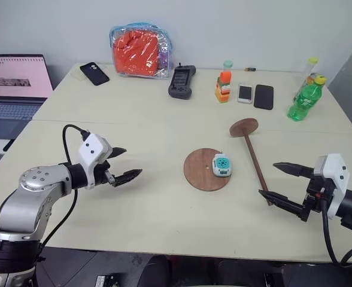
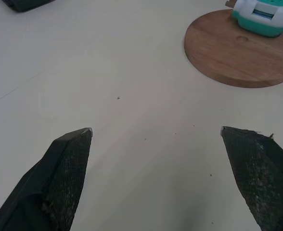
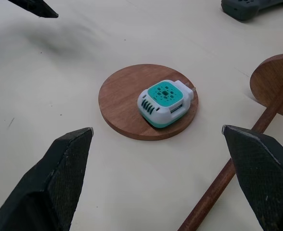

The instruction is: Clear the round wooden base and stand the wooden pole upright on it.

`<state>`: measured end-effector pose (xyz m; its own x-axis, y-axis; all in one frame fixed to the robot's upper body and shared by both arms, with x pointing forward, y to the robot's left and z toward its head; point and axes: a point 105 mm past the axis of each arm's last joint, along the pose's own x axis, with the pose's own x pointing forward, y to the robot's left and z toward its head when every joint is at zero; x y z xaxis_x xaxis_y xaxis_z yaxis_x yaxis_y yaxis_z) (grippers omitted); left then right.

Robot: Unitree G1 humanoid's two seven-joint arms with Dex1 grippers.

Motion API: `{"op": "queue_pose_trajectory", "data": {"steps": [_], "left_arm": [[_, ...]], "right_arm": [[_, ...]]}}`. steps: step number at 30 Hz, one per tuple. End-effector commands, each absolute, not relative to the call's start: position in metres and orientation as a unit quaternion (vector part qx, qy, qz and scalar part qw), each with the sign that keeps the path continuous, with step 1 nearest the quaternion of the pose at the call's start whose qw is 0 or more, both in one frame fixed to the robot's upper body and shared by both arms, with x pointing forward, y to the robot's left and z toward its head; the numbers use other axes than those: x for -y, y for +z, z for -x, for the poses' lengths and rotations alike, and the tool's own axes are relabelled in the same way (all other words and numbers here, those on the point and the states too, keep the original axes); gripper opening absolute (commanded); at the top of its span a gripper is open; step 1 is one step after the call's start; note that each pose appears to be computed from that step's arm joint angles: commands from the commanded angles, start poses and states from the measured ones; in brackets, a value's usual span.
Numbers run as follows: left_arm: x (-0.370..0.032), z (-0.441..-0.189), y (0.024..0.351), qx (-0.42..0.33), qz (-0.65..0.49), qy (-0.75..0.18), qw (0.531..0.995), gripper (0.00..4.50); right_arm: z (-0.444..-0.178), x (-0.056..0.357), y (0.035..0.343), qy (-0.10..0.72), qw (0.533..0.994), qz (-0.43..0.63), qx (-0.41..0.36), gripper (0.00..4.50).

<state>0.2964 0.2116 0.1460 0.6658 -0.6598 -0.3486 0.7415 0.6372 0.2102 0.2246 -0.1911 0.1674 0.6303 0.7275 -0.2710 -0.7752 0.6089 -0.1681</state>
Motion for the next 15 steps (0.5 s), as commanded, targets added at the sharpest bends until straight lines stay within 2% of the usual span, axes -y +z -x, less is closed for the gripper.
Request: {"op": "queue_pose_trajectory", "data": {"steps": [1, 15], "left_arm": [[-0.211, -0.299, 0.157, -0.1, -0.191, -0.392, 0.894, 4.47], [-0.199, -0.303, 0.168, -0.079, -0.176, -0.433, 0.88, 4.47]], "right_arm": [[-0.225, 0.189, 0.174, 0.424, 0.89, 0.152, -0.073, 4.5], [-0.226, 0.183, 0.176, 0.417, 0.894, 0.151, -0.056, 4.5]]}}
